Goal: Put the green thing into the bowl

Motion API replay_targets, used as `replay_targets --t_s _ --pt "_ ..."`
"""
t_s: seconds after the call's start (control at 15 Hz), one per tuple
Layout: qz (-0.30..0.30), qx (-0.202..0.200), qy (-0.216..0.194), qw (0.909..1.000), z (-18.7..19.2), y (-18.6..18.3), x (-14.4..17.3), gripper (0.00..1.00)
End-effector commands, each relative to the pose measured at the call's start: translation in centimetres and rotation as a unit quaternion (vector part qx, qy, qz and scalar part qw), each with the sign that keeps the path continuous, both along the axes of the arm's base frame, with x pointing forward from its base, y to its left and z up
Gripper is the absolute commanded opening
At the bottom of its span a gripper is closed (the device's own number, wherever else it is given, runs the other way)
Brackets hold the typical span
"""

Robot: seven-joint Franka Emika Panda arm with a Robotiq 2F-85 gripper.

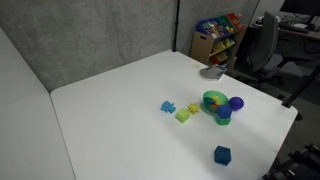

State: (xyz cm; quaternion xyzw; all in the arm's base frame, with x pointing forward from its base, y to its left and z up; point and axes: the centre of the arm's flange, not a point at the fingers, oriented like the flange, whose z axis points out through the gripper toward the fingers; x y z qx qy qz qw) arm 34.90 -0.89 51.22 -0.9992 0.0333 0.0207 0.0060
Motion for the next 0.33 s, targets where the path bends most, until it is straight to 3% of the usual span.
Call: replay_targets --t_s 0.0,0.27 --pt "0.003 0.015 -0.011 0.9998 -0.56 -0.80 -0.41 1.00" --pt "-0.002 0.002 0.001 1.0000 -0.55 -0.14 0.02 1.00"
